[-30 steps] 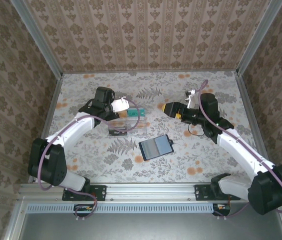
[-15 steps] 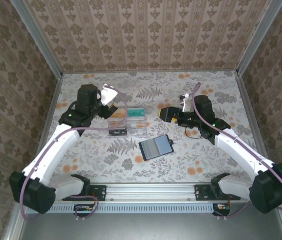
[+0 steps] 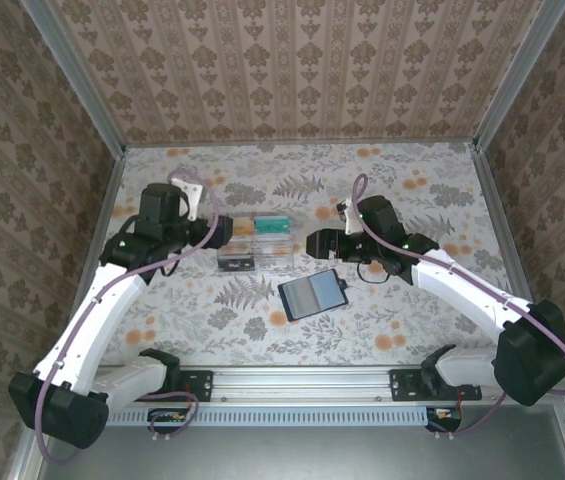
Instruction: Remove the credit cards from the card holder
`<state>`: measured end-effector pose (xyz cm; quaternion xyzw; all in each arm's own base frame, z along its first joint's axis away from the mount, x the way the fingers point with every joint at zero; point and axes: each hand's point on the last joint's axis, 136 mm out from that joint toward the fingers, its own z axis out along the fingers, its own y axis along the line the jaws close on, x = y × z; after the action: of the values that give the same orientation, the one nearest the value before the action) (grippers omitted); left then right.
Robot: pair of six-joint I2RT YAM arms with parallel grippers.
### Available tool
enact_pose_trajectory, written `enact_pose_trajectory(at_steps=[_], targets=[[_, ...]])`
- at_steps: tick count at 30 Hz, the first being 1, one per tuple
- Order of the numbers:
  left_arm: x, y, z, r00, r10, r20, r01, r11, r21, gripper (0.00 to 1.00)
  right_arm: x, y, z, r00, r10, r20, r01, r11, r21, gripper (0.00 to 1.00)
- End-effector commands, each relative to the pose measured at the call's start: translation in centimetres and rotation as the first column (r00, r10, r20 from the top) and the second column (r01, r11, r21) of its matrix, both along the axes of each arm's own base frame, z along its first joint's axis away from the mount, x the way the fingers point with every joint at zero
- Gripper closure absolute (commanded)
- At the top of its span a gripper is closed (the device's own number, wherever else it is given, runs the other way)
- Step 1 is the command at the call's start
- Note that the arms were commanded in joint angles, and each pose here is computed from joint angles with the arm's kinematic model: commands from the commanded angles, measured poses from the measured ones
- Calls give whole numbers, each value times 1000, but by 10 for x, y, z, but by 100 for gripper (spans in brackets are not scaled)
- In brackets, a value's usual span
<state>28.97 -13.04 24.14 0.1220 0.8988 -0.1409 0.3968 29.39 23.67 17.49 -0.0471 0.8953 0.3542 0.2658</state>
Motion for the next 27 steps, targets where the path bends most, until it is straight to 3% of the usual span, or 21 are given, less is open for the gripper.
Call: enact_pose_trajectory(at_steps=[1, 5, 12, 14, 22, 24, 27], targets=[[-21, -11, -19, 986, 81, -144, -111, 969, -219, 7, -7, -11, -21, 1000, -1, -18, -1, 995, -95, 19], [-38, -17, -46, 954, 168, -247, -241, 923, -301, 18, -19, -20, -45, 999, 9, -51, -18, 984, -176, 31], [-71, -37, -99, 887, 270, -374, -376, 893, -249, 37, -26, -36, -88, 995, -17, -98, -11, 958, -286, 55], [-77, -49, -109, 880, 258, -399, -377, 891, -254, 39, -26, -38, -100, 993, -22, -114, -14, 953, -304, 66], [-91, -81, -128, 869, 244, -430, -354, 915, -195, 39, -39, -49, -146, 979, -71, -190, -7, 924, -382, 74], [-94, -91, -131, 874, 205, -440, -310, 933, -180, 51, -47, -50, -155, 975, -82, -205, -3, 923, -386, 80], [-96, -98, -140, 857, 192, -478, -291, 946, -141, 52, -59, -44, -167, 968, -86, -235, -11, 924, -382, 84]])
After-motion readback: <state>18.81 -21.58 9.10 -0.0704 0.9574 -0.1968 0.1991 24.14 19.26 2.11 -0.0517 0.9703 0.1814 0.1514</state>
